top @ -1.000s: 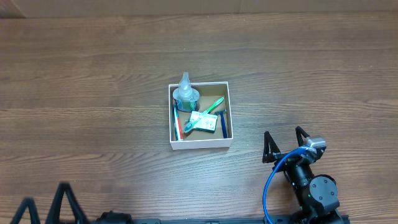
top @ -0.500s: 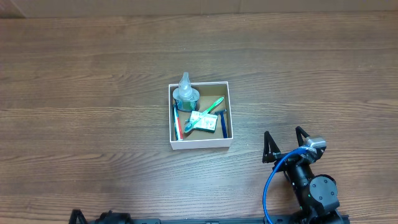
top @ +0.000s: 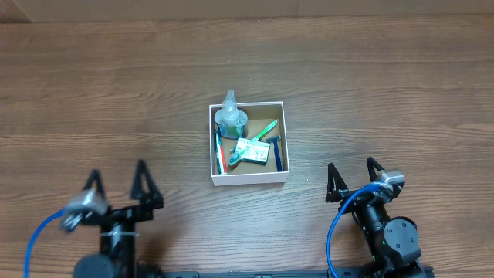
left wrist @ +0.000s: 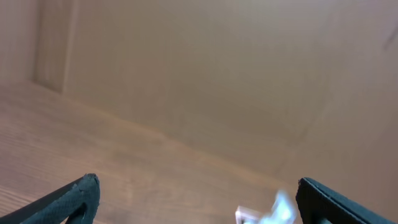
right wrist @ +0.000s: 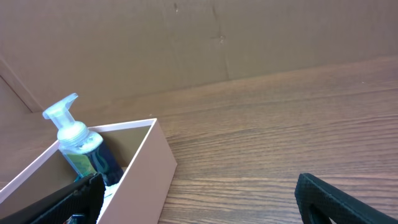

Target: Pack container

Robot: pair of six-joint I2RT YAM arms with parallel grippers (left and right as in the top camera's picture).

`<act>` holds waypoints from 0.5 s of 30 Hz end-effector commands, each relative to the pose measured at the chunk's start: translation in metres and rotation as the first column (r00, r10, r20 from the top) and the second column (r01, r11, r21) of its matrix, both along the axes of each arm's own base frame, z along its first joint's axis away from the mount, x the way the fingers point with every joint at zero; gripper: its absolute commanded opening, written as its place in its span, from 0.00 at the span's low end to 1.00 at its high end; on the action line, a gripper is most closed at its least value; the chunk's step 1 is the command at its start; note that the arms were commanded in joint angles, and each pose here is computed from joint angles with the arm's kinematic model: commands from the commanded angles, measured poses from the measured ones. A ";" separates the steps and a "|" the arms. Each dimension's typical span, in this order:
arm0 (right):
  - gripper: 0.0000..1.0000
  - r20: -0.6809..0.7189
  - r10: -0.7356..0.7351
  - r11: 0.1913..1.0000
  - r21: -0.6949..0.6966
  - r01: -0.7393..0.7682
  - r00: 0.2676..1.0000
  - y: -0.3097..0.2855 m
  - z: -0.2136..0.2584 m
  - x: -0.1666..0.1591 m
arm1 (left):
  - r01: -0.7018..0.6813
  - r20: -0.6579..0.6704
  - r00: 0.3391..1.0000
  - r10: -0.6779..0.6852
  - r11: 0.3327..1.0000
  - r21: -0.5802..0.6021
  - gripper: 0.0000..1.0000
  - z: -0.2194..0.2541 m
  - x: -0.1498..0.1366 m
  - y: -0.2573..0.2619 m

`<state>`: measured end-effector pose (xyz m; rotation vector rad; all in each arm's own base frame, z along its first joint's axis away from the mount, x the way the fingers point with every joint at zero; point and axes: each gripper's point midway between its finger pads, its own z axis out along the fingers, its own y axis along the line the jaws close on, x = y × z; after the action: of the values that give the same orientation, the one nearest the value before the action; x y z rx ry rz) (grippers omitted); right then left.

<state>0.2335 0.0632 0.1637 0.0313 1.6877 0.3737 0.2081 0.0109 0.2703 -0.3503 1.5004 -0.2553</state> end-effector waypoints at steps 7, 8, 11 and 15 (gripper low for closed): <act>1.00 0.016 -0.002 1.000 0.002 0.002 1.000 -0.001 0.004 0.000 | 0.071 -0.131 0.990 -0.059 0.993 0.092 1.00 -0.101 0.033 -0.011; 1.00 0.016 -0.002 1.000 0.002 0.002 1.000 -0.001 0.004 0.000 | 0.073 -0.151 0.987 -0.059 0.993 0.091 1.00 -0.111 0.034 -0.011; 1.00 0.016 -0.002 1.000 0.002 0.002 1.000 -0.001 0.004 0.000 | 0.074 -0.155 0.986 -0.059 0.993 0.090 1.00 -0.115 0.035 -0.011; 1.00 0.016 -0.002 1.000 0.002 0.002 1.000 -0.001 0.004 0.000 | 0.074 -0.155 0.986 -0.059 0.993 0.090 1.00 -0.115 0.035 -0.011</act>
<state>0.2335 0.0632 0.1638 0.0313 1.6874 0.3744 0.2429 0.0003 0.1549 -0.2690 1.6767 -0.2194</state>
